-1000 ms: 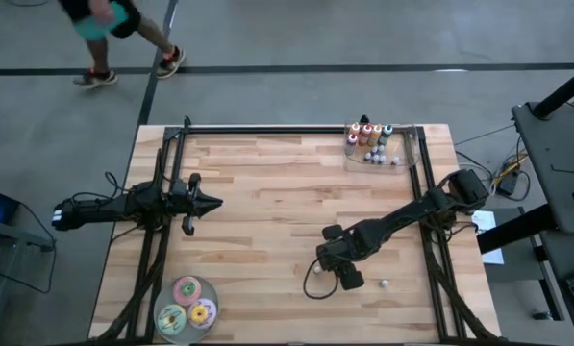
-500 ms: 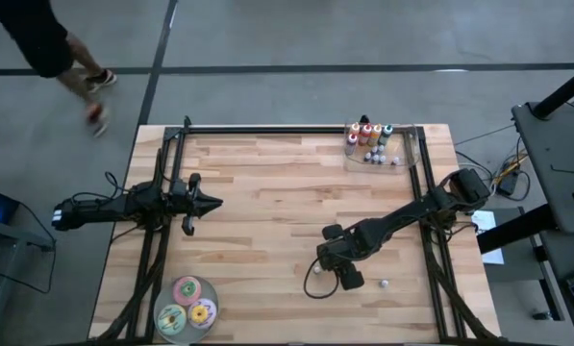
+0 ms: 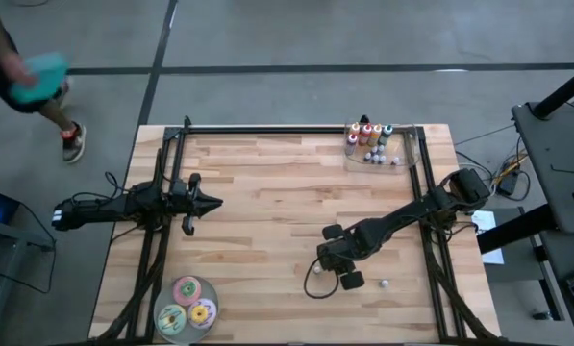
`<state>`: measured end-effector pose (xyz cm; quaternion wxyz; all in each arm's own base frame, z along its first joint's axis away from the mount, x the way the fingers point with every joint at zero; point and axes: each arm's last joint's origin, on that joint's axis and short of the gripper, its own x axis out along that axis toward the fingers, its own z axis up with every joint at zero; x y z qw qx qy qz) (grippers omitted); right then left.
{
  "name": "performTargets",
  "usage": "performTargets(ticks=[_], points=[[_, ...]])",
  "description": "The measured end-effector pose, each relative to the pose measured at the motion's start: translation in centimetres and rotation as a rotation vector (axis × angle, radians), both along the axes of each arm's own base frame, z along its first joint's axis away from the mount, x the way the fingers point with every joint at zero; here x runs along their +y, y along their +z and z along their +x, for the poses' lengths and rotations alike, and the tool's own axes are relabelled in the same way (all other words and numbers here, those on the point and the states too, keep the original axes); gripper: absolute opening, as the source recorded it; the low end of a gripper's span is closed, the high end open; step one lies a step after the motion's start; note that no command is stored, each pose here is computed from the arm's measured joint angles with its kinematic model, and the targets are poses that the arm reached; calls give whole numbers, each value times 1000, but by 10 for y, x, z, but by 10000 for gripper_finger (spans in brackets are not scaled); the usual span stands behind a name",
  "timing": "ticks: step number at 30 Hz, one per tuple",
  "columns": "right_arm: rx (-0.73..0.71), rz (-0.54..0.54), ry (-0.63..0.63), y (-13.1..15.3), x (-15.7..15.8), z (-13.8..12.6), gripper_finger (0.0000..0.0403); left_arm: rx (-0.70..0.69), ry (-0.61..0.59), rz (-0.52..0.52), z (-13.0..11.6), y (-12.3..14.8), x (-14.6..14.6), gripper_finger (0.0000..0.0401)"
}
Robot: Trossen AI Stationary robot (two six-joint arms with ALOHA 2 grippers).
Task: Pick & Place food coloring
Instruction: Put the small orange food coloring bottle into the bin
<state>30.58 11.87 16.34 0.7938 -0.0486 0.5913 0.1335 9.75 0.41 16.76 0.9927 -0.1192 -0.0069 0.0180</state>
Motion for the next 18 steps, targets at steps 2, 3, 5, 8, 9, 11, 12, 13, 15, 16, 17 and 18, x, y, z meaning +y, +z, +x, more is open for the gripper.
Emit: performTargets(ticks=[2, 3, 5, 8, 9, 11, 12, 13, 15, 16, 17, 18], points=[[0, 0, 0, 0, 0, 0, 98, 0, 0, 0, 0, 0, 0, 0], [0, 0, 0, 0, 0, 0, 95, 0, 0, 0, 0, 0, 0, 0], [0, 0, 1, 0, 0, 0, 88, 0, 0, 0, 0, 0, 0, 0], [-1, 1, 0, 0, 0, 0, 75, 0, 0, 0, 0, 0, 0, 0], [-3, 1, 1, 0, 0, 0, 70, 0, 0, 0, 0, 0, 0, 0], [-4, 2, 1, 0, 0, 0, 61, 0, 0, 0, 0, 0, 0, 0], [-4, 2, 1, 0, 0, 0, 58, 0, 0, 0, 0, 0, 0, 0], [-4, 2, 1, 0, 0, 0, 56, 0, 0, 0, 0, 0, 0, 0], [-5, 3, 0, 1, 0, 0, 53, 0, 0, 0, 0, 0, 0, 0], [-3, 4, -2, 1, 0, 0, 53, 0, 0, 0, 0, 0, 0, 0], [1, 5, -5, 2, 0, -1, 53, 0, 0, 0, 0, 0, 0, 0], [-3, 8, -9, 4, 0, -1, 53, 0, 0, 0, 0, 0, 0, 0]])
